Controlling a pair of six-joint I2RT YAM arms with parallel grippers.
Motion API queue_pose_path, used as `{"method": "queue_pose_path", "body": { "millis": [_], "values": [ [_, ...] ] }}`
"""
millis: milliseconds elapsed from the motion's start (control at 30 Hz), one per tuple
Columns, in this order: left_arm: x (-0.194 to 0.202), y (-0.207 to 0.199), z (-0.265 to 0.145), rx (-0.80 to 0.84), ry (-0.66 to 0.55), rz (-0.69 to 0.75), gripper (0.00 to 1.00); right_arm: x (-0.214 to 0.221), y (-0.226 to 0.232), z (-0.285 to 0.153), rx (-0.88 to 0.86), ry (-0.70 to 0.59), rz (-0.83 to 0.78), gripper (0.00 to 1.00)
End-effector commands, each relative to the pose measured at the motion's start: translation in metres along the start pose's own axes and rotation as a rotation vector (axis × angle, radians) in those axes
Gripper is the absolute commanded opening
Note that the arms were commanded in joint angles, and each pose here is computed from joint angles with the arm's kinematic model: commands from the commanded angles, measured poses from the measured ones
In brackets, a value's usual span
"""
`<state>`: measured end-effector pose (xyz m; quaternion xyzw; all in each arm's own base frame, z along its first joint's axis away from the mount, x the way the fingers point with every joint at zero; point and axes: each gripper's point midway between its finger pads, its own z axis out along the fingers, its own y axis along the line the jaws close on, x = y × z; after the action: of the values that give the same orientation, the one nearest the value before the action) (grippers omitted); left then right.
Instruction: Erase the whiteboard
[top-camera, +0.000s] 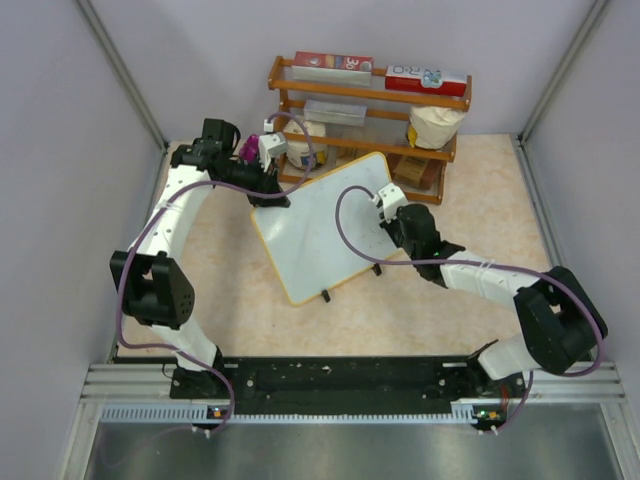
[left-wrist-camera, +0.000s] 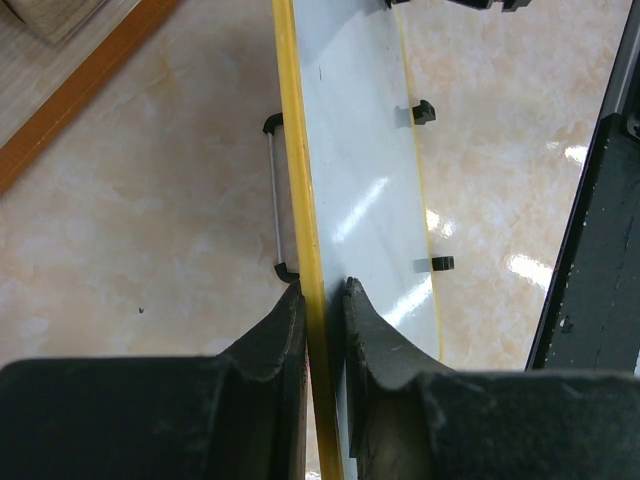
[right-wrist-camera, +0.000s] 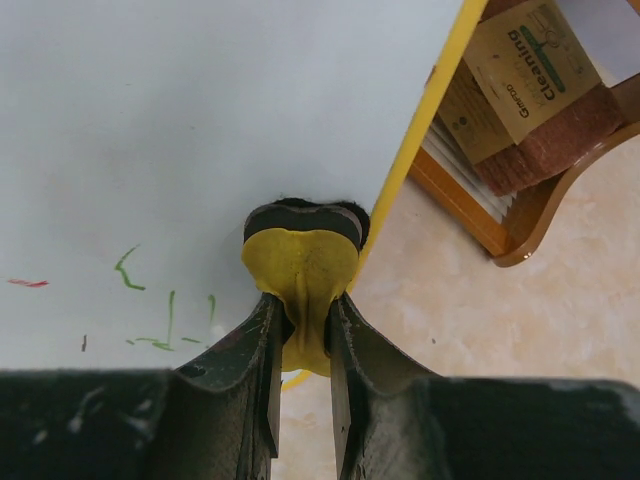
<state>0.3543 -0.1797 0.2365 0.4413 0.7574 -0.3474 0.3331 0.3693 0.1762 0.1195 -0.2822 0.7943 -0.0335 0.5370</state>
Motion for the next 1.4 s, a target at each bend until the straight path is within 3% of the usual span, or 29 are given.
{"method": "queue_pose_path", "body": {
  "millis": [0,400,967,1367],
  "values": [
    [0.015,-0.008,0.001,0.005,0.061,0.077,0.0,-0.031,-0.02,0.002,0.04,-0.098,0.028,0.0],
    [0.017,-0.008,0.003,0.01,0.063,0.067,0.0,-0.044,0.012,0.0,-0.108,-0.136,0.098,0.0],
    [0.015,-0.009,0.002,0.009,0.057,0.056,0.0,-0.071,0.128,-0.025,-0.363,-0.189,0.017,0.0],
    [0.016,-0.009,0.002,0.008,0.061,0.066,0.0,-0.052,0.06,-0.004,-0.198,-0.151,0.056,0.0]
  ]
}}
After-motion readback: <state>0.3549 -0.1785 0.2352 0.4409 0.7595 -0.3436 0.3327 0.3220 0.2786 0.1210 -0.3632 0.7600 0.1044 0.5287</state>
